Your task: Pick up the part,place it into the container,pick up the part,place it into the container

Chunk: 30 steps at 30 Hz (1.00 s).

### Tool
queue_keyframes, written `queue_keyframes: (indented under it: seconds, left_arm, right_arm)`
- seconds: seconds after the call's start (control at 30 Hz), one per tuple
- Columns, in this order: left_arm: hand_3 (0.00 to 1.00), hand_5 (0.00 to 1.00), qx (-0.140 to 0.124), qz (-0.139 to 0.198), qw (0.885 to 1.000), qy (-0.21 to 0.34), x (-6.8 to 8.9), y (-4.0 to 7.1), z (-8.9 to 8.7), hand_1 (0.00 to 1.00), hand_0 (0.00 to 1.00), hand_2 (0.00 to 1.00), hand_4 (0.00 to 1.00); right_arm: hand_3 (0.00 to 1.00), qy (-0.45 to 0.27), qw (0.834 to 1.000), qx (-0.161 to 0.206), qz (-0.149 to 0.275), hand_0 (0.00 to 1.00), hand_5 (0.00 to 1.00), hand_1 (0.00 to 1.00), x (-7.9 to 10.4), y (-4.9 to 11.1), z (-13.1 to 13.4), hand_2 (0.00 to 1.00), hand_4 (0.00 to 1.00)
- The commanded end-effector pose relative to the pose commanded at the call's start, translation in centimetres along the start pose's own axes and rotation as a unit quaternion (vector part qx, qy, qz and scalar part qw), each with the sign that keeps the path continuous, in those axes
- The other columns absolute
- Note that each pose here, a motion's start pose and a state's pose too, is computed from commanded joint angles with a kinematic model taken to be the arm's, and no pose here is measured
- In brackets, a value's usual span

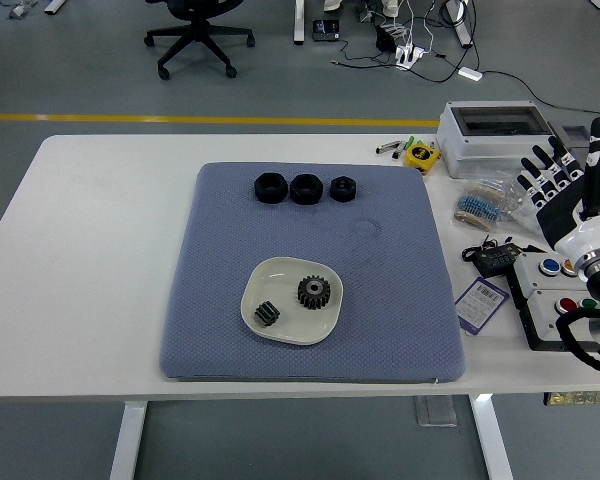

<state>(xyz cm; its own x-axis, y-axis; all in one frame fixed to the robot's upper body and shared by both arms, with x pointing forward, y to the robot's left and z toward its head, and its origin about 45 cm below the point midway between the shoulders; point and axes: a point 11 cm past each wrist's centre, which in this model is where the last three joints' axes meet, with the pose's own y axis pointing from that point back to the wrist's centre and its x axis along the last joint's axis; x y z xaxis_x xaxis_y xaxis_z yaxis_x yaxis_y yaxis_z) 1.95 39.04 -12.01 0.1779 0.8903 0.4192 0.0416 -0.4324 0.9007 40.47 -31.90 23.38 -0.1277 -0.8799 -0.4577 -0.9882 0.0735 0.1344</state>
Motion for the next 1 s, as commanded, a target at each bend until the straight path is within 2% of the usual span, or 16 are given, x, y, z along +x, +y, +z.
queue_keyframes:
  seconds: [0.33,0.4,0.53,0.57,0.63,0.73,0.77,0.83,0.93,0.97,1.0]
  left_arm:
    - [0.651,0.655,-0.002,0.0,1.0,0.001,0.0,0.0,0.2,0.588,0.569,0.629,0.676]
    - [0.648,0.655,-0.002,0.0,1.0,0.0,0.0,0.0,0.2,0.588,0.568,0.628,0.676]
    - [0.648,0.655,-0.002,-0.001,1.0,-0.002,0.1,0.0,0.2,0.588,0.568,0.628,0.676]
    - [0.649,0.652,-0.002,-0.001,1.0,-0.003,0.1,0.0,0.2,0.589,0.567,0.628,0.675]
    - [0.649,0.652,-0.002,-0.001,1.0,-0.002,0.1,0.0,0.2,0.589,0.567,0.628,0.675]
    - [0.649,0.652,-0.002,-0.001,1.0,-0.004,0.1,0.0,0.2,0.589,0.567,0.628,0.675]
    - [0.647,0.653,-0.002,-0.001,1.0,-0.005,0.1,0.0,0.2,0.589,0.567,0.628,0.676]
    - [0.647,0.653,-0.002,-0.001,1.0,-0.005,0.1,0.0,0.2,0.589,0.567,0.628,0.676]
    - [0.647,0.653,-0.002,-0.001,1.0,-0.005,0.1,0.0,0.2,0.589,0.567,0.628,0.676]
    - [0.649,0.652,-0.002,-0.001,1.0,-0.006,0.2,0.0,0.2,0.587,0.566,0.628,0.675]
    - [0.649,0.652,-0.002,-0.001,1.0,-0.006,0.2,0.0,0.2,0.587,0.566,0.628,0.675]
  right_arm:
    - [0.922,-0.008,1.0,-0.007,-0.005,0.932,0.921,0.864,0.1,0.0,0.4,0.896,0.998]
    - [0.921,-0.007,1.0,-0.008,-0.004,0.923,0.891,0.857,0.2,0.0,0.4,0.888,0.998]
    - [0.921,0.028,1.0,0.004,-0.005,0.923,0.891,0.857,0.3,0.0,-0.1,0.888,0.998]
    - [0.994,0.05,0.999,0.013,0.002,0.888,0.211,0.848,0.3,0.0,-0.5,0.902,0.953]
    - [0.994,0.089,0.995,0.031,0.007,0.888,0.211,0.848,0.2,0.0,-1.1,0.902,0.953]
    - [0.994,0.141,0.989,0.049,-0.008,0.888,0.211,0.848,-0.3,0.0,-1.6,0.902,0.953]
    - [0.998,0.157,0.986,0.055,-0.014,0.885,0.033,0.855,-0.5,0.0,-1.8,0.914,0.96]
    - [0.998,0.17,0.984,0.058,-0.021,0.885,0.033,0.855,-0.6,0.0,-1.7,0.914,0.96]
    - [0.998,0.141,0.989,0.04,-0.02,0.885,0.033,0.855,-0.5,0.0,-1.2,0.914,0.96]
    - [0.978,0.119,0.992,0.025,-0.03,0.922,0.9,0.86,-0.6,0.0,-0.7,0.909,0.998]
    - [0.978,0.102,0.994,0.014,-0.035,0.922,0.9,0.86,-0.6,0.0,-0.3,0.909,0.998]
